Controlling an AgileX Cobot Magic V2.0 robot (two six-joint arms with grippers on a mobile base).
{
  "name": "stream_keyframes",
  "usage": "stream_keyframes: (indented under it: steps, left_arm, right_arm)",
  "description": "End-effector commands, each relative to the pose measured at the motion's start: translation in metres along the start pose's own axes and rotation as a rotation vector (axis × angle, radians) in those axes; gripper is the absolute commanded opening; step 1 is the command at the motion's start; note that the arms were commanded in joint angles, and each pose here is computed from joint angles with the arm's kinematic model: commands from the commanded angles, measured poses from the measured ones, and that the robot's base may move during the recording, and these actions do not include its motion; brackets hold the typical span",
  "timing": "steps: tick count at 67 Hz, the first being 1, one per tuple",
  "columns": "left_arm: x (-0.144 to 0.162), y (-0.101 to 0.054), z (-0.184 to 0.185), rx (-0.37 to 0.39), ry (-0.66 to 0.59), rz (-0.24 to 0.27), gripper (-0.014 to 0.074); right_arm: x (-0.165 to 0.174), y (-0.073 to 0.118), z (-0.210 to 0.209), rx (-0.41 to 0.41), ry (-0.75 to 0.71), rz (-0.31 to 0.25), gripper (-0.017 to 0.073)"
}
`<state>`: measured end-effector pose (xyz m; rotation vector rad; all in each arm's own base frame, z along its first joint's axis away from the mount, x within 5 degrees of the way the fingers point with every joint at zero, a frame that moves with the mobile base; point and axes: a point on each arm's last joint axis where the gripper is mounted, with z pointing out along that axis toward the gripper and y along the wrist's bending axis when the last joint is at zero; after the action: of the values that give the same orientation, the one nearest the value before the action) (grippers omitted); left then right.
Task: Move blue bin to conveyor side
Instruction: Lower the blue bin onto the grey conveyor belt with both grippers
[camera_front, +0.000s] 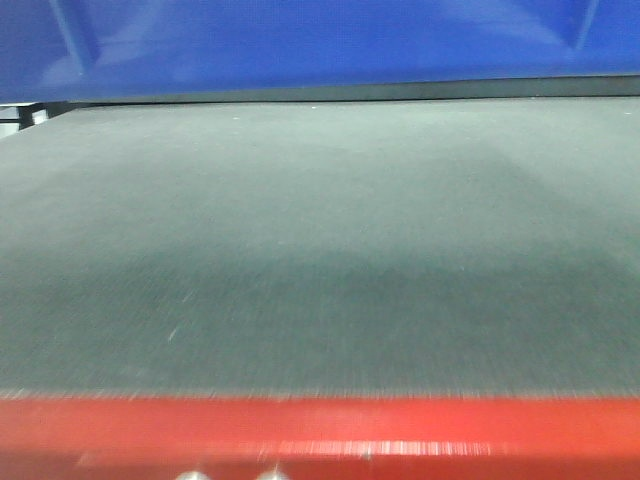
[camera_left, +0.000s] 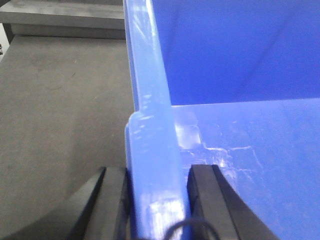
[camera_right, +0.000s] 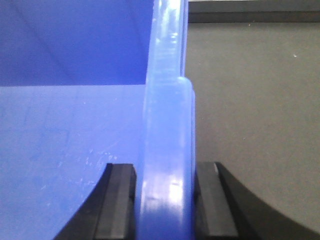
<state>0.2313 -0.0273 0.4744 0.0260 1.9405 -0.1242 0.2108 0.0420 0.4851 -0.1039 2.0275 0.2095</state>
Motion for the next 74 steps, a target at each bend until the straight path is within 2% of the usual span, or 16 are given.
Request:
stream_keyframes:
  steps: [1,74]
  left_arm:
    - [-0.0175,-0.0013,-0.0137,0.007,-0.163,0.034,0.0011]
    - [-0.0175,-0.0013,-0.0137,0.007,-0.163,0.034,0.0011]
  right_arm:
    - [-0.0169,-0.0003,-0.0153,0.007,-0.178,-0.032,-0.007]
    - [-0.0169,-0.0003,-0.0153,0.007,-0.178,-0.032,-0.007]
